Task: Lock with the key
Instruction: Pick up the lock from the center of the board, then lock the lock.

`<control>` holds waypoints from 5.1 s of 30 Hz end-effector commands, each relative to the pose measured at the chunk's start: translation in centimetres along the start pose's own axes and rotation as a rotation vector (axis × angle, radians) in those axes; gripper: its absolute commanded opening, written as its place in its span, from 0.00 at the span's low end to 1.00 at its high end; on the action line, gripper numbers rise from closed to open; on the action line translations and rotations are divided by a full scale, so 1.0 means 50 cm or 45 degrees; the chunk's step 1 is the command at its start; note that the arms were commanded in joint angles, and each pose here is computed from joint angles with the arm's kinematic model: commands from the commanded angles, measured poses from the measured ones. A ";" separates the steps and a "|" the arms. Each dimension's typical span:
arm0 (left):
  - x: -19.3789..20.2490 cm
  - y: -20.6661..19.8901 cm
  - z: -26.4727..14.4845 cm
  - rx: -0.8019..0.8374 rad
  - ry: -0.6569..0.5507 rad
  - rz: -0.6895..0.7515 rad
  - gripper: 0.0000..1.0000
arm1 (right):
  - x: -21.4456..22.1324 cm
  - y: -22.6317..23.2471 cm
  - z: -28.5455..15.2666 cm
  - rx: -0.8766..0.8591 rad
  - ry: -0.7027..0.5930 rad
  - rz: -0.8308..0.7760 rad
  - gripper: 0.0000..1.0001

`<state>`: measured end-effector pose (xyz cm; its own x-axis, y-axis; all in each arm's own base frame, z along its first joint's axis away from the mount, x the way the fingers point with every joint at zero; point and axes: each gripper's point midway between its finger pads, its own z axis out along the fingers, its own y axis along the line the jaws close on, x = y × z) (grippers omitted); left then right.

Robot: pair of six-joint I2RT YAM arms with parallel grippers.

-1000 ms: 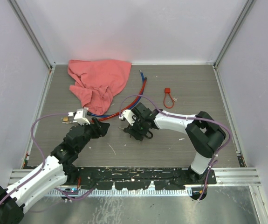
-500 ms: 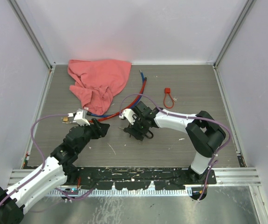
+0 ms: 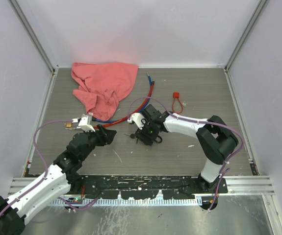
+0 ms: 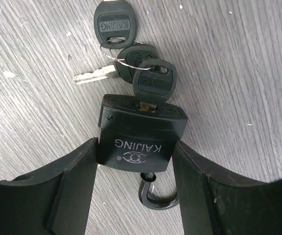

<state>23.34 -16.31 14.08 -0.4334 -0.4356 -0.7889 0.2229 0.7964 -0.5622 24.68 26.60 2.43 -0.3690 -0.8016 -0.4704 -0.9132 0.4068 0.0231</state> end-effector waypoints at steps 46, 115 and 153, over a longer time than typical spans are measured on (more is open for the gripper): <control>0.099 -0.320 0.047 1.098 0.061 1.829 0.86 | -0.088 0.073 -0.233 -0.806 -0.555 -0.076 0.03; 0.094 -0.300 0.031 0.838 0.044 1.109 0.00 | -0.075 0.066 -0.301 -0.675 -0.862 -0.354 0.74; -0.023 -0.406 -0.013 1.037 -0.191 0.528 0.00 | -0.057 0.066 -0.312 -0.630 -1.014 -0.516 0.36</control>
<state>18.25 -30.67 17.95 -0.2273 -0.0619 -0.9719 0.8650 0.4455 -0.2306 19.38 22.91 15.91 0.0023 -0.2874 -0.9578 -0.9804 -0.1895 0.0545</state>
